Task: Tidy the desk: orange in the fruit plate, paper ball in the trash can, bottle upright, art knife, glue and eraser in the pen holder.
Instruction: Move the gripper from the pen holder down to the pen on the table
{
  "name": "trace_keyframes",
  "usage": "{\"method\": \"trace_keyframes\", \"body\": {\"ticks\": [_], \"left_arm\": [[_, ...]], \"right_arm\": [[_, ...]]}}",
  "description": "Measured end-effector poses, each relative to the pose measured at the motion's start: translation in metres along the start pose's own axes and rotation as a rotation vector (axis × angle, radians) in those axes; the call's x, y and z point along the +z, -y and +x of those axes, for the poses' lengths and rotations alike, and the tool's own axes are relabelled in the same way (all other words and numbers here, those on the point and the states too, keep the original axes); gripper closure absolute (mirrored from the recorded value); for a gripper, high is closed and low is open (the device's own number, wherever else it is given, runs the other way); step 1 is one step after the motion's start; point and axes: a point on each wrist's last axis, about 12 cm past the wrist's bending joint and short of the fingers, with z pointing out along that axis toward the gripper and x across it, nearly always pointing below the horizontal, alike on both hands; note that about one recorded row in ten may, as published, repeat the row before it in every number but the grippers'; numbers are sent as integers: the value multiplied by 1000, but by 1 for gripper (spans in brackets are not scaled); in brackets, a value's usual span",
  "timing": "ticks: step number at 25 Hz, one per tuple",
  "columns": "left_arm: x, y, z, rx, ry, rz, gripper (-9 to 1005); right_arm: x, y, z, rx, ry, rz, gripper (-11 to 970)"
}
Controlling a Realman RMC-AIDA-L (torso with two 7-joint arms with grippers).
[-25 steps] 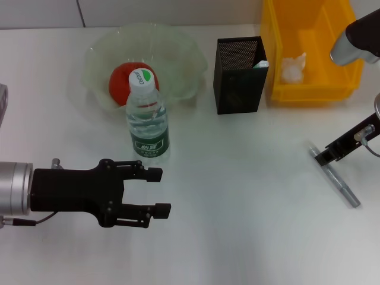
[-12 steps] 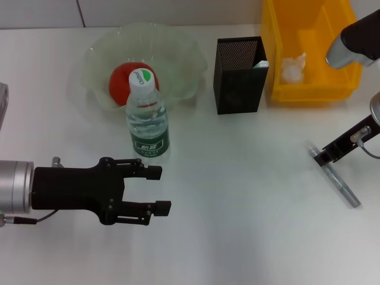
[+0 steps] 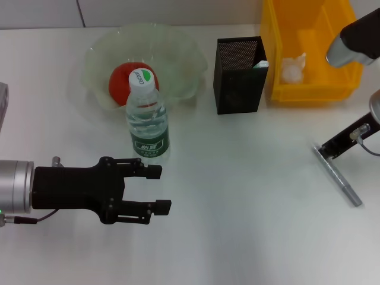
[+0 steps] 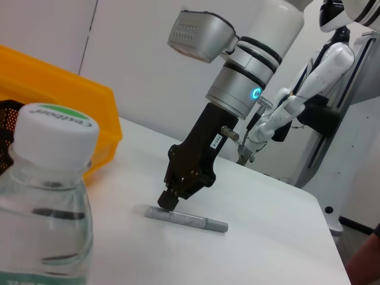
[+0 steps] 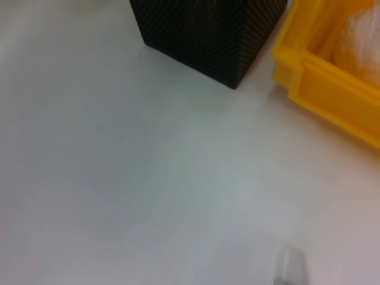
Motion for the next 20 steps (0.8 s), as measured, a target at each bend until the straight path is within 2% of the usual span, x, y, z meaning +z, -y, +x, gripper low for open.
{"method": "trace_keyframes", "body": {"ticks": [4, 20], "left_arm": [[0, 0, 1, -2, 1, -1, 213], [-1, 1, 2, -6, 0, -1, 213]], "right_arm": [[-6, 1, 0, -7, 24, 7, 960], [-2, 0, 2, -10, 13, 0, 804]]}}
